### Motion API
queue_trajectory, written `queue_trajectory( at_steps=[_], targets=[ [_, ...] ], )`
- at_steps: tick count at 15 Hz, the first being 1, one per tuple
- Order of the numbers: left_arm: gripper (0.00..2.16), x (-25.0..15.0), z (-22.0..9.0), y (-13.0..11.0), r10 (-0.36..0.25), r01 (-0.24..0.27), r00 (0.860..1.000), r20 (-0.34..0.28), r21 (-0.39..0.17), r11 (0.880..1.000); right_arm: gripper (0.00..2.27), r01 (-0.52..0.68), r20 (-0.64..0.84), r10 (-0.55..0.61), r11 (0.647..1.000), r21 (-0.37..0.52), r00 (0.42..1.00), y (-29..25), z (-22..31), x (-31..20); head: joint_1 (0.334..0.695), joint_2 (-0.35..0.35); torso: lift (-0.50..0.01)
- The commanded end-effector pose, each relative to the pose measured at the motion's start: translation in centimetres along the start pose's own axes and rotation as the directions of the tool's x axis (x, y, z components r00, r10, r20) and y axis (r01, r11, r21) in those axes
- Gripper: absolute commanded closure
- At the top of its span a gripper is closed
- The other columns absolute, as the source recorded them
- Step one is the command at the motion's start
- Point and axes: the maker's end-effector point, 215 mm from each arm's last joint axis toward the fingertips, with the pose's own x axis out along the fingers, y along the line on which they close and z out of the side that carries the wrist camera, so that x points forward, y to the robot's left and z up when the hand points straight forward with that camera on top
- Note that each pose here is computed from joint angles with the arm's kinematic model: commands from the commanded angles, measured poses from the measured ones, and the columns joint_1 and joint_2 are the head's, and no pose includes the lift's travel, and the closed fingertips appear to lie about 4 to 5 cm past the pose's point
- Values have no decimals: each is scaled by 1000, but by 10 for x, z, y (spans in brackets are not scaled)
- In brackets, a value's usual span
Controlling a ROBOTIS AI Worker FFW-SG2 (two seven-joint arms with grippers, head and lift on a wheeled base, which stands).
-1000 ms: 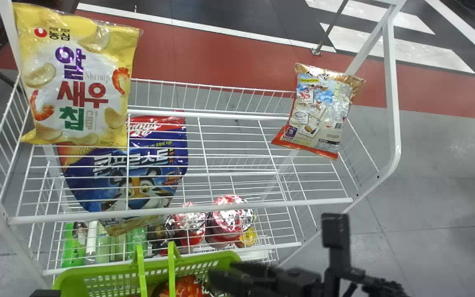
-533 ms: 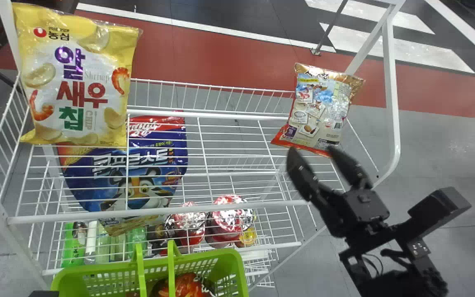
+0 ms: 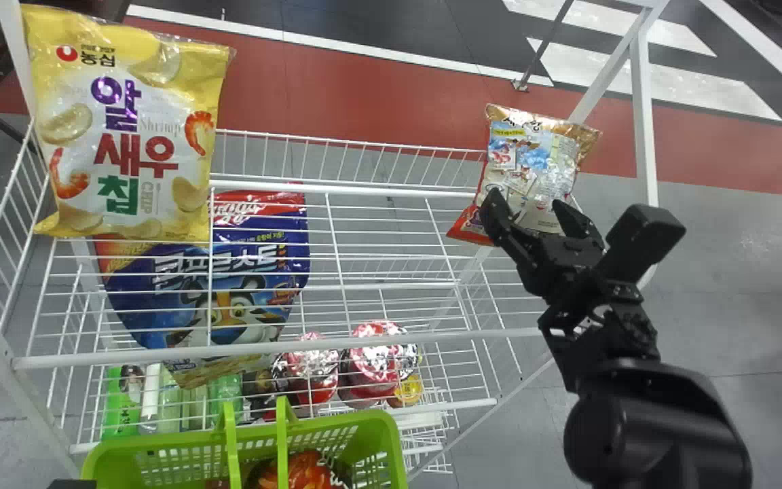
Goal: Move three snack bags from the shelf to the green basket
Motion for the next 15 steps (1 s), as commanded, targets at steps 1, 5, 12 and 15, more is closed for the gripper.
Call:
queue_trajectory(
  at_steps=[1,5,12,15],
  targets=[
    [1571,-1,0,0,1,-1,1000,-2,3,1000,80,50,-42,-50,999,0,998,-17,-6,16,695,-350,-48],
    [1571,-1,0,0,-1,1,1000,-5,2,1000,1187,25,-129,-26,1000,-5,991,-18,-32,21,695,-350,-48],
    [1571,0,0,-1,0,0,1000,-1,0,1000,2216,-75,-111,73,997,-15,991,2,-15,3,695,-350,-48],
    [1571,0,0,0,1,-1,1000,-1,3,1000,2216,-167,-140,165,986,-3,976,31,-1,-40,695,-350,-48]
  ],
)
